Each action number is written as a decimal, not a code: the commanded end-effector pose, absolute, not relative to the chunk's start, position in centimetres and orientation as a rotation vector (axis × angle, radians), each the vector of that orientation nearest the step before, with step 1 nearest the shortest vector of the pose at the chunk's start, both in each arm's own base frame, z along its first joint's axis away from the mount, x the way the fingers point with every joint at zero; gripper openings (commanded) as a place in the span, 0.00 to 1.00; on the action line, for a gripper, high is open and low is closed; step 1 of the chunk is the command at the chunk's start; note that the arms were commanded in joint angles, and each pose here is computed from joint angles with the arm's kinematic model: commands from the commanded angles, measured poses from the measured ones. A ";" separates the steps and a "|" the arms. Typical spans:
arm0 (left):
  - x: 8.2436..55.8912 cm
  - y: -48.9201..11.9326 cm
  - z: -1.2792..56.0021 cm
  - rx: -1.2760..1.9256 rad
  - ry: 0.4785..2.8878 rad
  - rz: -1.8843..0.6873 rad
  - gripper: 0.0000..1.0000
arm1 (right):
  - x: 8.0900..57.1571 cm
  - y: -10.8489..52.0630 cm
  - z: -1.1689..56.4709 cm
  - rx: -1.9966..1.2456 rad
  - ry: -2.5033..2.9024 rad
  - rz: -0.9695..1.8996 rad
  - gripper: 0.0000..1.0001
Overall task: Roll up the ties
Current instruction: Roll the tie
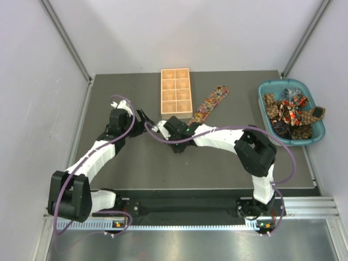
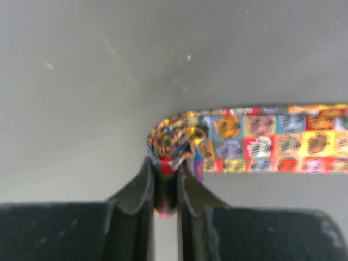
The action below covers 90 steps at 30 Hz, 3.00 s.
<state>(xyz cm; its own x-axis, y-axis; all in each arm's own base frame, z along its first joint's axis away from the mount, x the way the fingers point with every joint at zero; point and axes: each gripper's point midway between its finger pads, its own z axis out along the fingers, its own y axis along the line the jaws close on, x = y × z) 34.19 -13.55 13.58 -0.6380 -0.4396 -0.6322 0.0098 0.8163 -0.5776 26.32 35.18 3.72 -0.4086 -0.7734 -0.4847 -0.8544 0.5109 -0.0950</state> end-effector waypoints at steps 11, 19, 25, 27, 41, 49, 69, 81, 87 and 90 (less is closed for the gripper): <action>31.4 -15.6 10.1 -0.170 2.234 -0.821 0.86 | 26.0 37.7 4.9 -1.169 2.439 1.139 0.00; 30.6 -18.8 9.9 0.071 2.224 -0.799 0.84 | 27.5 36.3 3.4 -1.090 2.510 1.412 0.00; 29.9 -21.2 10.3 0.290 2.178 -0.658 0.85 | 28.6 35.2 1.6 -1.002 2.570 1.460 0.00; 29.5 -22.5 10.3 0.374 2.165 -0.635 0.85 | 29.0 35.1 1.2 -0.993 2.575 1.459 0.00; 31.1 -23.7 9.6 0.537 2.061 -0.499 0.95 | 30.5 33.9 -1.5 -0.989 2.660 1.257 0.00; 31.7 -20.6 15.2 0.278 1.824 -0.461 0.99 | 31.1 33.5 -2.1 -0.991 2.658 1.188 0.00; 29.8 -24.9 8.8 0.676 1.987 -0.557 0.96 | 32.4 32.7 -3.7 -0.981 2.666 1.049 0.01; 30.3 -26.3 4.9 0.791 2.114 -0.535 0.87 | 32.4 32.4 -2.9 -0.981 2.645 1.015 0.00; 30.3 -26.4 4.4 0.830 2.119 -0.513 0.80 | 32.8 31.9 -3.0 -0.979 2.650 0.928 0.00; 30.3 -26.5 4.0 0.850 2.127 -0.500 0.77 | 33.0 31.7 -3.0 -0.982 2.647 0.900 0.00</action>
<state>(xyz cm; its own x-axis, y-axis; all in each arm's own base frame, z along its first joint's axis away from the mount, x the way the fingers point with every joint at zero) 29.56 -25.42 2.99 -0.5191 0.3869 -0.7622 0.6803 0.7268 -0.0944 29.74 34.86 2.84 -0.8105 -0.4918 -0.3182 -0.5420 0.4236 0.7258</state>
